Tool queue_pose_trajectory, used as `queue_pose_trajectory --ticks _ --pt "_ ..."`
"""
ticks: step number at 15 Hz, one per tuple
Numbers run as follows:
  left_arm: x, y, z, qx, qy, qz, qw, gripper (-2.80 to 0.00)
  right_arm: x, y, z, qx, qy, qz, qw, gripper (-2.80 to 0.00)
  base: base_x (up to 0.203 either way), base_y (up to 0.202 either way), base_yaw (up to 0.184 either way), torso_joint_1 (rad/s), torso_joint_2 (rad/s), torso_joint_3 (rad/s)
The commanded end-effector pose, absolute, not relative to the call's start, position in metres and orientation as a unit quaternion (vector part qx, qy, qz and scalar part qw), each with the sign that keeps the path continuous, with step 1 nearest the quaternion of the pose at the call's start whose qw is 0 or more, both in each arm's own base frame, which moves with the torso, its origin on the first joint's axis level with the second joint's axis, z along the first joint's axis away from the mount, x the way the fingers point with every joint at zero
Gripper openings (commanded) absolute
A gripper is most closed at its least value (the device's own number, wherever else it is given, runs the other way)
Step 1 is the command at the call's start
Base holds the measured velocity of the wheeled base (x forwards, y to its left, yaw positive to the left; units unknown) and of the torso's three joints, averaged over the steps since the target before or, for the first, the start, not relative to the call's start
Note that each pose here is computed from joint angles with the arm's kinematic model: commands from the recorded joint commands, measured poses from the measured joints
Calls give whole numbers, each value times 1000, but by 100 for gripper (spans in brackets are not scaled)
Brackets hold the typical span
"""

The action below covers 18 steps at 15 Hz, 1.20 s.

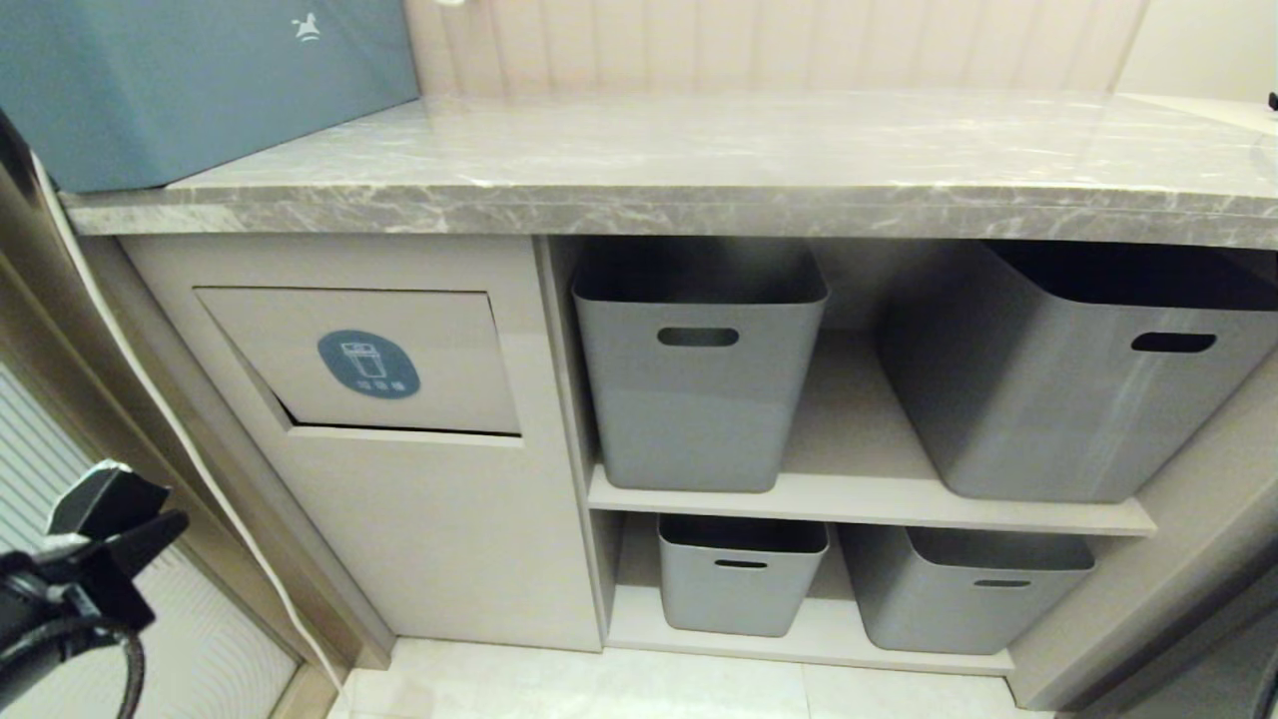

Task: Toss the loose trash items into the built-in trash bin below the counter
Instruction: Put the garbage in the trash can

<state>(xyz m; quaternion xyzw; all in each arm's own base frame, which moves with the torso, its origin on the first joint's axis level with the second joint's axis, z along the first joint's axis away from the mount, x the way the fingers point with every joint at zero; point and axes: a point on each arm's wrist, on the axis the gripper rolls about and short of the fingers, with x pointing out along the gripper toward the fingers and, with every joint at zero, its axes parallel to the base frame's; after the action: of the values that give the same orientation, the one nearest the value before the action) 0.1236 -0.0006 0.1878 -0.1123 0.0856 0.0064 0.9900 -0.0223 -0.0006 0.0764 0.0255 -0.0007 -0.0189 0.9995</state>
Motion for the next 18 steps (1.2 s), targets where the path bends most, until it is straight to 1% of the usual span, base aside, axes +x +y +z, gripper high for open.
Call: queue_pose_trajectory --ticks 1,3,5,11,15,18 --pt "146 5 185 -117 106 25 987 -280 -23 -1 76 26 -3 -19 999 -280 0 0 0 0 0 0" --pt "175 11 185 -122 96 31 987 -280 -23 -1 76 26 -3 -19 999 -280 0 0 0 0 0 0" --pt "205 18 176 -119 83 25 989 -280 -23 -1 76 26 -3 -19 999 -280 0 0 0 0 0 0" --pt "258 25 117 -109 66 -31 991 -280 -23 -1 76 26 -3 -19 999 -280 0 0 0 0 0 0" --pt "296 28 86 -106 53 -51 992 -280 -23 -1 76 26 -3 -19 999 -280 0 0 0 0 0 0" --pt "339 33 70 -100 32 -56 993 -280 -23 -1 76 26 -3 -19 999 -280 0 0 0 0 0 0"
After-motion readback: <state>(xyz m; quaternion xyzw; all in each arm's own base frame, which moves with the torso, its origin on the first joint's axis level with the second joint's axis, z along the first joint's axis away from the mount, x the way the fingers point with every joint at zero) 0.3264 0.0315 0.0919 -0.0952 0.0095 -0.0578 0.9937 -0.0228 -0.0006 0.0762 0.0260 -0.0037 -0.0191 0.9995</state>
